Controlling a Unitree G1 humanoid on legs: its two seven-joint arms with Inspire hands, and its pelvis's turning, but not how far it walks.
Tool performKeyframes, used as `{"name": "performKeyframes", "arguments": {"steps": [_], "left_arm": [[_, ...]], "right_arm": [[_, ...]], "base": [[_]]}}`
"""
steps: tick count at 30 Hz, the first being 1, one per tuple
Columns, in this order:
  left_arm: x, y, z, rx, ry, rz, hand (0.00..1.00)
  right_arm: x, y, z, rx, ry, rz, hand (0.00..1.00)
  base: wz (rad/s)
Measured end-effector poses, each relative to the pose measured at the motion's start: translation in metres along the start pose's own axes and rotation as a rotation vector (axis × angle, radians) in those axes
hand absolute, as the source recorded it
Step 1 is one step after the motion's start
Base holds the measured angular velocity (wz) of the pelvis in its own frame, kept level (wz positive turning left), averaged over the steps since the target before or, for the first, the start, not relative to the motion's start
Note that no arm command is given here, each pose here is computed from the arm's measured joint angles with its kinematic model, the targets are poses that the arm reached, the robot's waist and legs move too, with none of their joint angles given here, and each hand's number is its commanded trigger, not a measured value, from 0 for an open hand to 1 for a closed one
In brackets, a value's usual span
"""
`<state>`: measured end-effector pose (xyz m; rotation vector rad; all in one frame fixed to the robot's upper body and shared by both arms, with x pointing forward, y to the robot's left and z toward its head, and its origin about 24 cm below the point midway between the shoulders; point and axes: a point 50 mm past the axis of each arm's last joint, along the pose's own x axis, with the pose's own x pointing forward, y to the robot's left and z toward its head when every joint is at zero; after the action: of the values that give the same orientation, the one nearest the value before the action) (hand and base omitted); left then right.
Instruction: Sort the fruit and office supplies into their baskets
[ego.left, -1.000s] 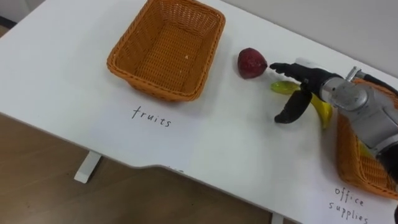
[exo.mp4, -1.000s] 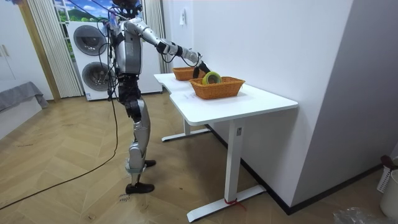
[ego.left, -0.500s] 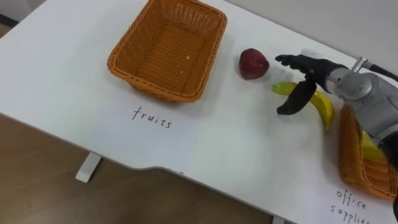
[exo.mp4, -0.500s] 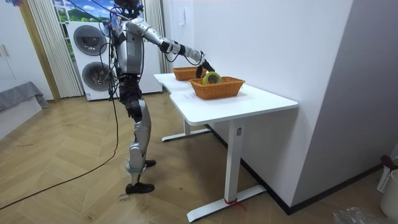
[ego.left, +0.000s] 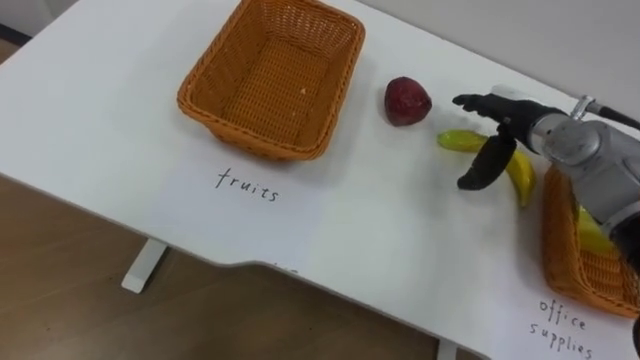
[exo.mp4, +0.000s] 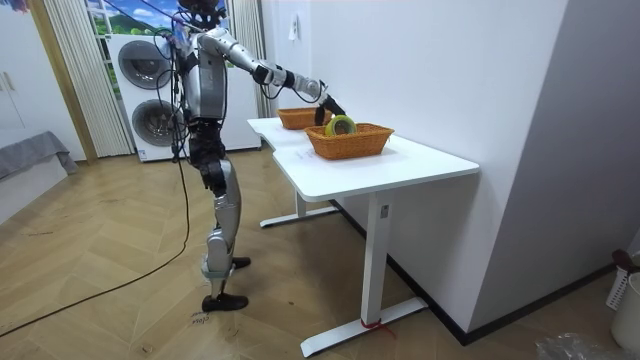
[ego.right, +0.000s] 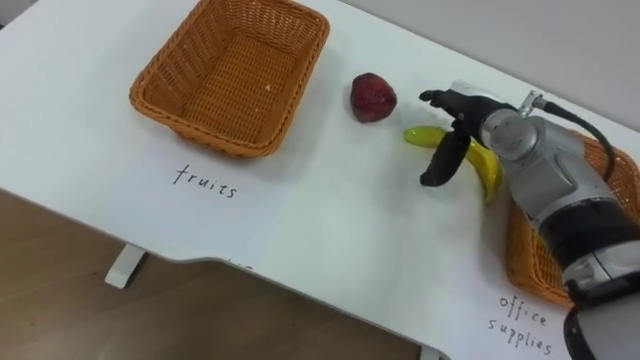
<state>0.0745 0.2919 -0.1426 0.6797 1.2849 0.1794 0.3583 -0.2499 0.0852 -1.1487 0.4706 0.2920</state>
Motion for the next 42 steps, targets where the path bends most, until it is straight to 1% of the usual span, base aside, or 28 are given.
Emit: {"name": "performKeyframes", "arguments": {"steps": [10, 29, 30, 31, 32, 36, 42], "left_arm": [[0.001, 0.002, 0.008, -0.004, -0.018, 0.009, 0.0], [0.002, 0.003, 0.01, -0.005, -0.025, 0.008, 0.0], [0.002, 0.003, 0.012, -0.006, -0.029, 0.009, 0.0], [0.002, 0.004, 0.014, -0.007, -0.033, 0.011, 0.0], [0.002, 0.004, 0.014, -0.007, -0.033, 0.01, 0.0], [0.002, 0.005, 0.016, -0.009, -0.039, 0.013, 0.0], [0.003, 0.006, 0.019, -0.011, -0.047, 0.016, 0.0]], "right_arm": [[0.003, 0.011, -0.03, 0.007, 0.137, 0.049, 0.0], [0.003, 0.013, -0.033, 0.002, 0.15, 0.066, 0.0], [0.003, 0.013, -0.033, 0.003, 0.15, 0.07, 0.16], [0.003, 0.013, -0.033, 0.003, 0.151, 0.071, 0.72], [0.003, 0.013, -0.033, 0.003, 0.151, 0.072, 1.0], [0.003, 0.013, -0.033, 0.003, 0.152, 0.07, 1.0], [0.003, 0.008, -0.032, -0.001, 0.155, 0.0, 1.0]], "base": [[0.0], [0.0], [0.0], [0.0], [0.0], [0.0], [0.0]]}}
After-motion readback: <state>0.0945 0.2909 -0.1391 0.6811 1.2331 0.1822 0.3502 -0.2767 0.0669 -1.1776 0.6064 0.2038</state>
